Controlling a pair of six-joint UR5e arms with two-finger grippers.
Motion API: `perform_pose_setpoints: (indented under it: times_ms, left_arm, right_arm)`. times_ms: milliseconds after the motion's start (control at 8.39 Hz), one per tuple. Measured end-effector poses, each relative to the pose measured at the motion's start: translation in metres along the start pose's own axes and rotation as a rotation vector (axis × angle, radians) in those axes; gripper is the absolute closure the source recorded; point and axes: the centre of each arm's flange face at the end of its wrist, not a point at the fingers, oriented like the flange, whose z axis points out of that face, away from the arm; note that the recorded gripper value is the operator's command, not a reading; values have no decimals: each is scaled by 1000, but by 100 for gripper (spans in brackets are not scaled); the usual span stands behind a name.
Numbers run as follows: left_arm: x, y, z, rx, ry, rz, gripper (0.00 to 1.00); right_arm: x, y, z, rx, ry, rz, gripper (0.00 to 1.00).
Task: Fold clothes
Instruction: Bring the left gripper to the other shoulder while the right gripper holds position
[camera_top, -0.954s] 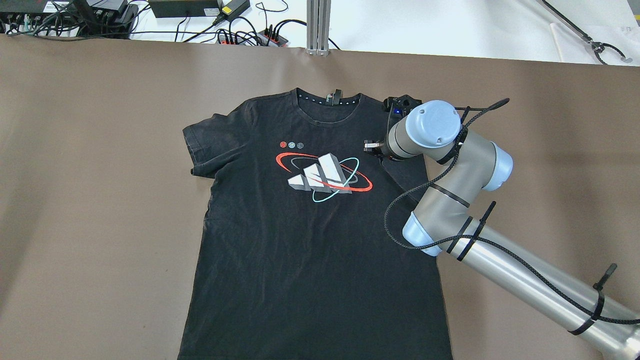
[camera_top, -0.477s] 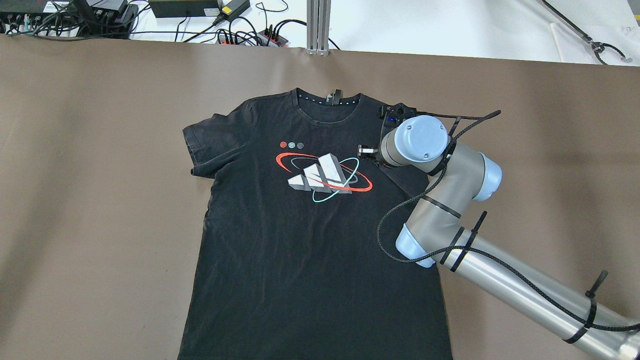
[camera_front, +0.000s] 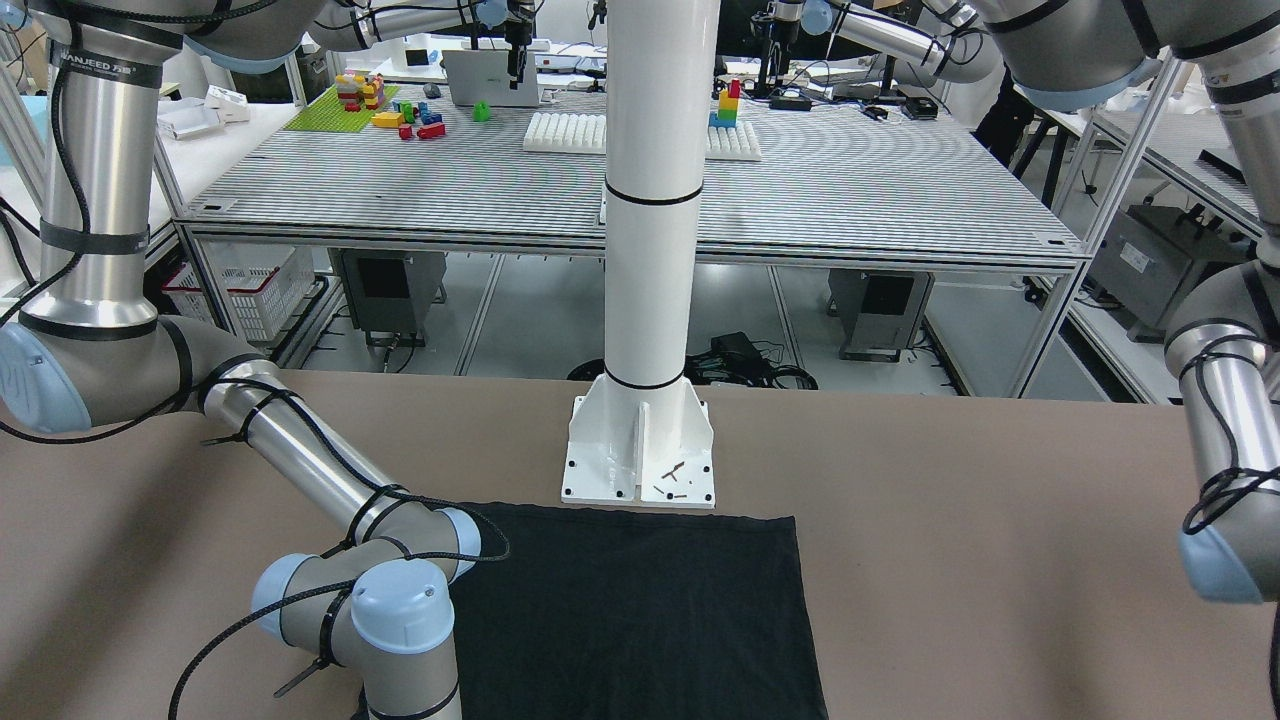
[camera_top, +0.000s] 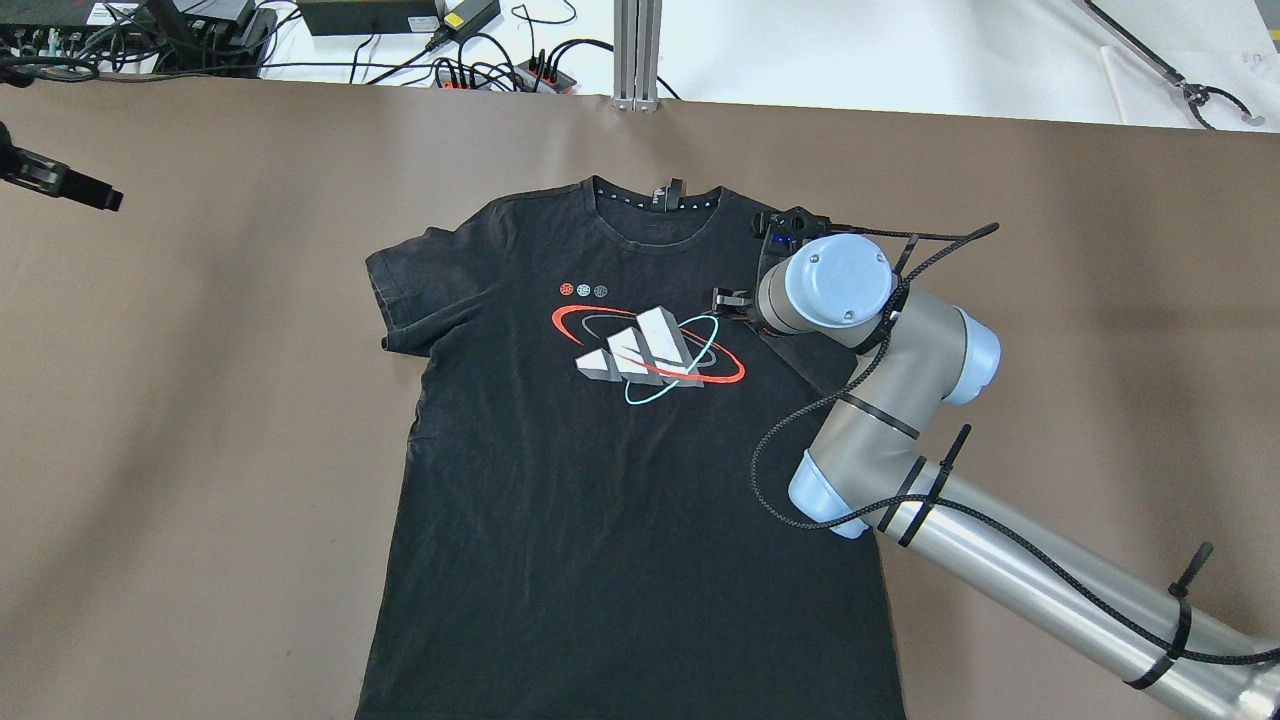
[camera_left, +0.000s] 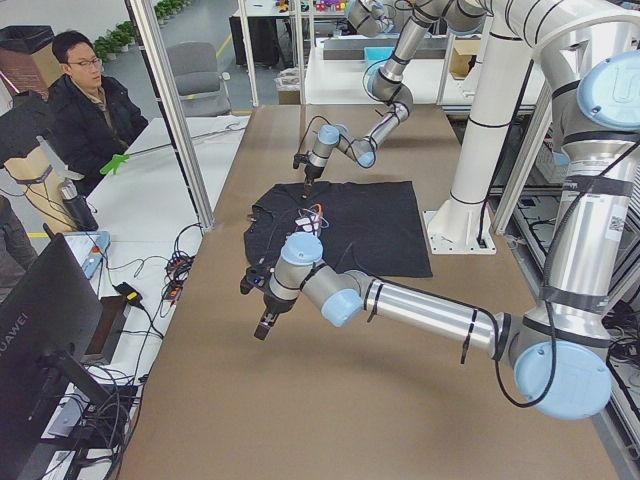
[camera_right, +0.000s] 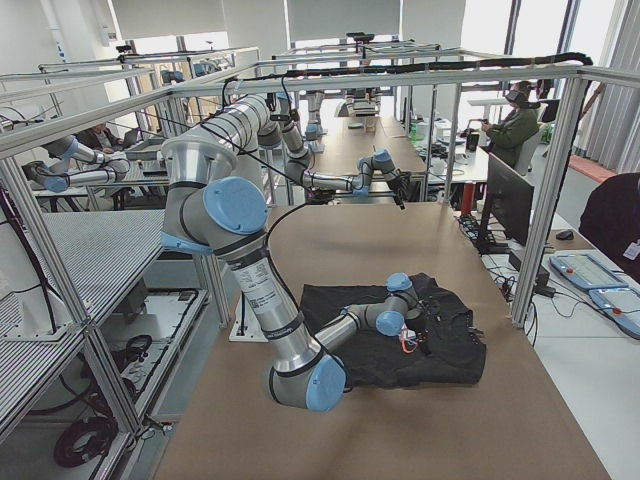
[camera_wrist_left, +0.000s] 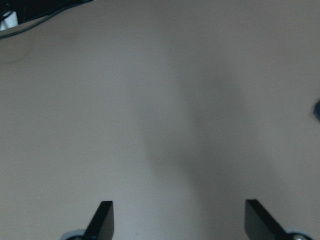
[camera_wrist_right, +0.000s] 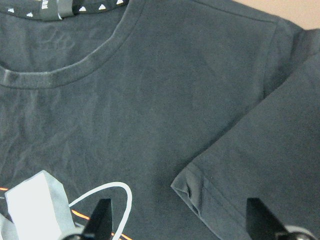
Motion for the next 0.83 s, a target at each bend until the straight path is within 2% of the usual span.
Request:
perform_pose_setpoints:
  times_ms: [119,358,596,834]
  left_arm:
    - [38,-16,24,-29,51,-11,25]
    - [107,-50,70,-81,108,-46,34]
    - [137,-72,108,-105,130,-59,51]
    - [150,-81,149,-114,152,-85,62]
  right_arm:
    - [2,1,0,0,1,-1,6]
    - [10,4,4,-2,6,-6,6]
    - [14,5,5,-3,7,-5,6]
    - [16,5,5,-1,6,-8,6]
